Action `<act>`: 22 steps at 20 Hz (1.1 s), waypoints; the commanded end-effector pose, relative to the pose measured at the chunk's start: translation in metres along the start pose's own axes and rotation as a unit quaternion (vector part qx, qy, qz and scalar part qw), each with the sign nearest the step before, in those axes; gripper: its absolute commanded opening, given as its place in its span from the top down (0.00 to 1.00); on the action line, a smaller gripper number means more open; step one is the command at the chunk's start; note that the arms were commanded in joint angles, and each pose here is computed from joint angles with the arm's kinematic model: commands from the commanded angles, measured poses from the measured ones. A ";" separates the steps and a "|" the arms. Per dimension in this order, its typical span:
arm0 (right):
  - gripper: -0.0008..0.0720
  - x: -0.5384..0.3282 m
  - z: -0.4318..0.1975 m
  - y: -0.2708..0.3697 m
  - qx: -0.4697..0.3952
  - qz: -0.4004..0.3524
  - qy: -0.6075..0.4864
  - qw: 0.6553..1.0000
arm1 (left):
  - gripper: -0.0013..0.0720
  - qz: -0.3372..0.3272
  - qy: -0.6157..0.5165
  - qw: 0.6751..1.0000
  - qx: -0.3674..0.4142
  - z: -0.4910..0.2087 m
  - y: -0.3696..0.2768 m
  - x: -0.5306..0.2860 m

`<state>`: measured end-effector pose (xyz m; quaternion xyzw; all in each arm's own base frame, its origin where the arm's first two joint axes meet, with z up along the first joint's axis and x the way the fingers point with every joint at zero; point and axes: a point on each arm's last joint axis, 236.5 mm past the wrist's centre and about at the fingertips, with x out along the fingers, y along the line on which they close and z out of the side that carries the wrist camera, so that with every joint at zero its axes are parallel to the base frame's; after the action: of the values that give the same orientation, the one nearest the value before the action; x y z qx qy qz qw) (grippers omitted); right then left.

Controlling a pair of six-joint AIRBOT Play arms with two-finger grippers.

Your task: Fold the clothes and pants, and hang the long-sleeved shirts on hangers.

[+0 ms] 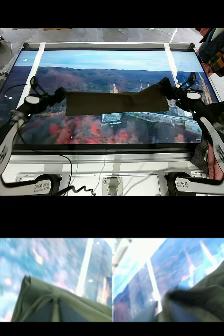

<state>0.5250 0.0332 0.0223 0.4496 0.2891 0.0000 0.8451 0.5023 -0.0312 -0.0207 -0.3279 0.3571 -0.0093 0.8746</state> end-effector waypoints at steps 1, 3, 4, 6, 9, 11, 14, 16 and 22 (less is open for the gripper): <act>0.05 0.042 0.000 -0.028 0.011 -0.027 0.008 1.000 | 0.04 0.000 0.020 1.000 -0.004 0.000 0.002 0.036; 0.05 0.042 0.000 -0.029 0.002 -0.029 0.009 1.000 | 0.02 -0.001 0.041 0.999 0.016 -0.005 0.005 0.030; 0.05 0.041 0.000 -0.028 -0.007 -0.030 0.010 0.999 | 0.02 0.004 0.051 0.998 0.030 -0.005 0.011 0.024; 0.05 0.038 -0.006 -0.022 -0.024 -0.024 0.025 0.999 | 0.04 0.007 0.090 0.995 0.037 -0.012 0.027 0.010; 0.05 0.033 -0.039 -0.020 -0.068 -0.015 0.098 0.993 | 0.04 0.008 0.161 0.987 0.014 -0.032 0.053 -0.011; 0.05 0.024 -0.073 -0.027 -0.112 -0.016 0.172 0.978 | 0.04 0.006 0.210 0.978 0.004 -0.052 0.064 -0.019; 0.05 0.007 -0.109 -0.028 -0.129 -0.006 0.255 0.958 | 0.04 -0.005 0.254 0.967 0.008 -0.081 0.063 -0.007; 0.06 0.001 -0.120 -0.025 -0.127 0.002 0.280 0.952 | 0.06 -0.033 0.268 0.963 0.019 -0.101 0.044 0.008; 0.35 0.003 -0.133 0.014 -0.173 0.034 0.292 0.940 | 0.92 -0.073 0.221 0.971 0.048 -0.087 -0.011 0.034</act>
<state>0.4672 0.1241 -0.0367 0.3079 0.5019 0.1812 0.7877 0.4596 -0.0788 -0.0988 -0.2986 0.5374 -0.1405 0.7761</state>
